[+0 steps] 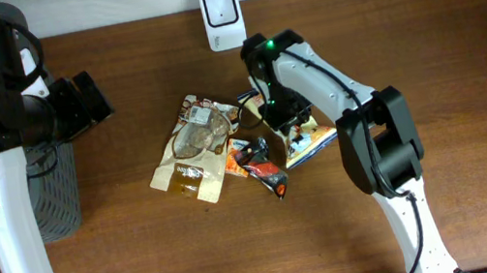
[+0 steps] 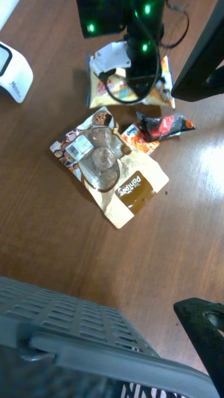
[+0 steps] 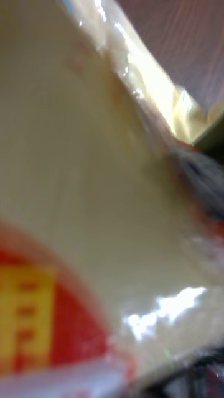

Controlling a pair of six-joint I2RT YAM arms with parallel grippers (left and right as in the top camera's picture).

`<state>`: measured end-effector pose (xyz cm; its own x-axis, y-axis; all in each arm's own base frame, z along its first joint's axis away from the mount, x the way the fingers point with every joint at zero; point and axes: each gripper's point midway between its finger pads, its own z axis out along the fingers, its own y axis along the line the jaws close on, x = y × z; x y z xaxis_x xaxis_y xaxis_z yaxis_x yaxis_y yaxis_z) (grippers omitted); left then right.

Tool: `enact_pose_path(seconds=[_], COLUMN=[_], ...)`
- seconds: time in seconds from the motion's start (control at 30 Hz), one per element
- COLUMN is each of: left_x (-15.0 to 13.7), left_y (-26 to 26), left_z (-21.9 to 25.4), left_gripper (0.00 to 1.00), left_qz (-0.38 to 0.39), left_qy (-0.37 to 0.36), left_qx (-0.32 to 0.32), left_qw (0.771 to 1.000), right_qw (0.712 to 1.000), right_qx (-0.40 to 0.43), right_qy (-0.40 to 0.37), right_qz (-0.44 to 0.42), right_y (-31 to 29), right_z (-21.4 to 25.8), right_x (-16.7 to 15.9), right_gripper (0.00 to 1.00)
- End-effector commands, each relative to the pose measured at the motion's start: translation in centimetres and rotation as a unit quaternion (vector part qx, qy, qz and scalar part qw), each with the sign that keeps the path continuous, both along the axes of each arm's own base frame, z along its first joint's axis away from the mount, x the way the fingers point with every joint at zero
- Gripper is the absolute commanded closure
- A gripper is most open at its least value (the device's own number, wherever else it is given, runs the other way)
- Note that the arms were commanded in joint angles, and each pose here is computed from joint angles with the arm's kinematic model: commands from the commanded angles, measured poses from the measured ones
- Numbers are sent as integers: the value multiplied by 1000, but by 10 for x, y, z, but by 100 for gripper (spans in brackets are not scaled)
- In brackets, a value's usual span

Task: Scan the item barcode
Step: 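Grasp the yellow snack bag with the right gripper and lift, then hold the yellow snack bag up to the white scanner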

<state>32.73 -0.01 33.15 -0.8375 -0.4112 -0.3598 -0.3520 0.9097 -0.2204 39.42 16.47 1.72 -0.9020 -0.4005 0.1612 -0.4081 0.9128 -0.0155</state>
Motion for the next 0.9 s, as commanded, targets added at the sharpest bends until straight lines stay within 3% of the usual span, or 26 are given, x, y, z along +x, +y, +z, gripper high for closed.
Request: enact_pose_path(seconds=[0.0,0.07,0.17,0.3,0.43,0.5,0.6,0.87], left_x=[-1,-1,-1,-1,-1,-1,-1,-1], left_y=[-1,-1,-1,-1,-1,-1,-1,-1], left_z=[2,2,2,2,2,2,2,2], left_gripper=[1,1,1,1,1,1,1,1], left_qz=[4,4,4,3,3,3,4,3], left_qy=[-2,-2,-2,-2,-2,-2,-2,-2], left_qx=[-1,-1,-1,0,0,0,-1,0], left_qw=[1000,1000,1000,1000,1000,1000,1000,1000], right_qw=[1000,998,985,923,860,840,832,833], right_qx=[9,43,167,378,507,538,550,549], right_qy=[4,11,50,69,63,66,68,68], right_qz=[-25,-32,0,5,-10,-18,-20,-20], right_y=[-9,-5,22,57,67,71,74,73], right_z=[10,35,70,126,162,173,177,177], right_x=[11,13,1,0,10,12,11,11], right_gripper=[83,96,96,96,96,96,96,96])
